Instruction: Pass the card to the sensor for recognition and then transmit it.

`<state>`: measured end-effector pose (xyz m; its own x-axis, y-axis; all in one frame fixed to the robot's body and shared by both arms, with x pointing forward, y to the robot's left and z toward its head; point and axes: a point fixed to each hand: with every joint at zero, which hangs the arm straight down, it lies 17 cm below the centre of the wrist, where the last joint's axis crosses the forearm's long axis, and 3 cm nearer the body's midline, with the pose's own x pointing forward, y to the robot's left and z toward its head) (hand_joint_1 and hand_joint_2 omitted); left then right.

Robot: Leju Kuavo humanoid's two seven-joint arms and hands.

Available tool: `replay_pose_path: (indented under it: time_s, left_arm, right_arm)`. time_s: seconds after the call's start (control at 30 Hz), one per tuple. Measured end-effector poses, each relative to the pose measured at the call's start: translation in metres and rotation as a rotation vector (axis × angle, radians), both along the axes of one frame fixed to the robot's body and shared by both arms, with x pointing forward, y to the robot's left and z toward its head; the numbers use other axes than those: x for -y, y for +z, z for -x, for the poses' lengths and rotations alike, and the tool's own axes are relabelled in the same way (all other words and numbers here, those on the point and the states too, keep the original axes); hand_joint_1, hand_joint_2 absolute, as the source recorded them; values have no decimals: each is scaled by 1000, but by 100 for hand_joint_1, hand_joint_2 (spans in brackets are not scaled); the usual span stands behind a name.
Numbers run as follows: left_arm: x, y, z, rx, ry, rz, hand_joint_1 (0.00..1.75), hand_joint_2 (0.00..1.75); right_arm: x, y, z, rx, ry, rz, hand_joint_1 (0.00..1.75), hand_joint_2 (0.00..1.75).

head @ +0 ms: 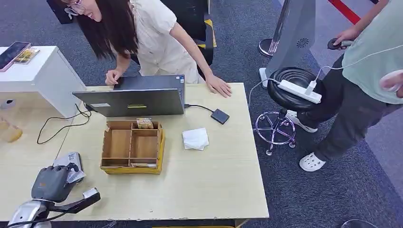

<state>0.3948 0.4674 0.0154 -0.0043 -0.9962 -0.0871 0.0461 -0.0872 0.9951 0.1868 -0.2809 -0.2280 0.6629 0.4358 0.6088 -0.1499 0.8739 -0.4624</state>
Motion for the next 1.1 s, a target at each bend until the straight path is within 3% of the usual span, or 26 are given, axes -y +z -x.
replay_pose_path:
  time_s: [0.47,0.83,1.1]
  left_arm:
    - [0,-2,0,-13,2,1,175,175]
    - [-1,-31,6,-179,49,149,175,175]
    - [-4,-41,13,-219,87,181,175,175]
  right_arm:
    - [2,1,-2,8,0,5,0,175]
    - [2,4,-5,29,3,4,0,175]
    - [2,6,-8,39,14,12,0,175]
